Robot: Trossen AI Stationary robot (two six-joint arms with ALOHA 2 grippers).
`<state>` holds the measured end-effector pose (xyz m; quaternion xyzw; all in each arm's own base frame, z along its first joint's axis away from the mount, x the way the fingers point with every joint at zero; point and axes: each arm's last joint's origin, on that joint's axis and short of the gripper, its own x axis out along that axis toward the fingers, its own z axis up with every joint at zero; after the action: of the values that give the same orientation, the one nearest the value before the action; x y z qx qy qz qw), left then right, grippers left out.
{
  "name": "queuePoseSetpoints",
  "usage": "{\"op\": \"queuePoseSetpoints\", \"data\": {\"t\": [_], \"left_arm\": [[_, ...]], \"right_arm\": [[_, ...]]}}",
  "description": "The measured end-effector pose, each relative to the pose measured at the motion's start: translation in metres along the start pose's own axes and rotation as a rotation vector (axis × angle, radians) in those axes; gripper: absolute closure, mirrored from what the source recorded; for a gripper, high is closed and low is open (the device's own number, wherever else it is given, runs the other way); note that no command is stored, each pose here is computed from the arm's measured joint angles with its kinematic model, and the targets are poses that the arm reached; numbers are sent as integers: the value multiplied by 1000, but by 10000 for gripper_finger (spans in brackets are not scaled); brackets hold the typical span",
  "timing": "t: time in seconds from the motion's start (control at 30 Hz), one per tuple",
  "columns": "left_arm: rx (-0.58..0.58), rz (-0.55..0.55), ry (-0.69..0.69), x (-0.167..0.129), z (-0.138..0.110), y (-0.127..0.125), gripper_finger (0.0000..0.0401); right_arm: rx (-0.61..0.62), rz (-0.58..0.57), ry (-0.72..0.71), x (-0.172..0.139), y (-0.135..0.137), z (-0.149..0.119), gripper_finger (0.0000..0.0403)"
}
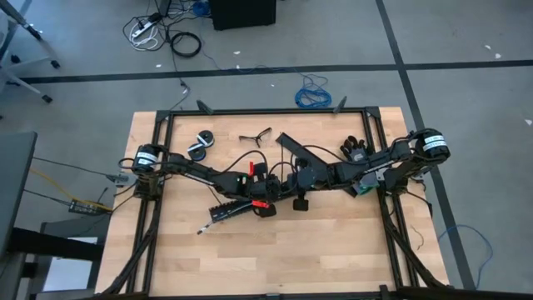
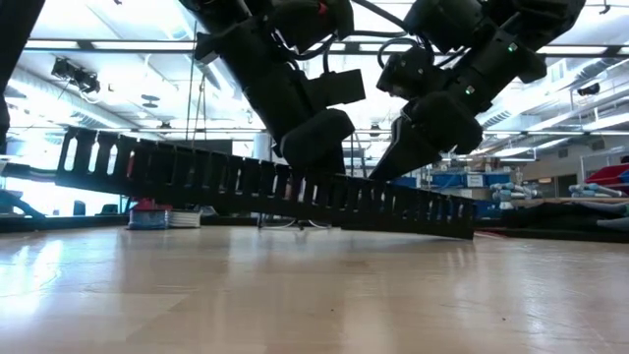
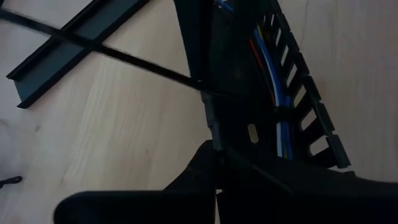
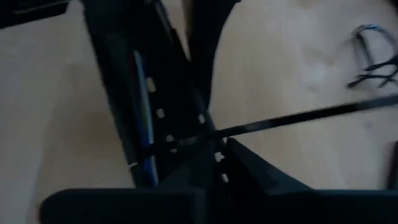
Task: Ziptie cables
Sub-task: Put the wrapped cables into the black cable duct
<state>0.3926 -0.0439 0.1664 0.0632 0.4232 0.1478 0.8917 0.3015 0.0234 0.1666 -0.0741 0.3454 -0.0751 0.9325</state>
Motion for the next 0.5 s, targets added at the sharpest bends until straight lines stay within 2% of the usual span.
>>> {"op": "queuePoseSetpoints", "data": {"t": [0.3,0.5], "left_arm": [[-5,2,-13,0,1,0,401],[0,3,-10,-1,1,-2,401]], "right_arm": [[106,119,28,4,-13,-3,225],[152,219,7,7,-28,-2,177]]}}
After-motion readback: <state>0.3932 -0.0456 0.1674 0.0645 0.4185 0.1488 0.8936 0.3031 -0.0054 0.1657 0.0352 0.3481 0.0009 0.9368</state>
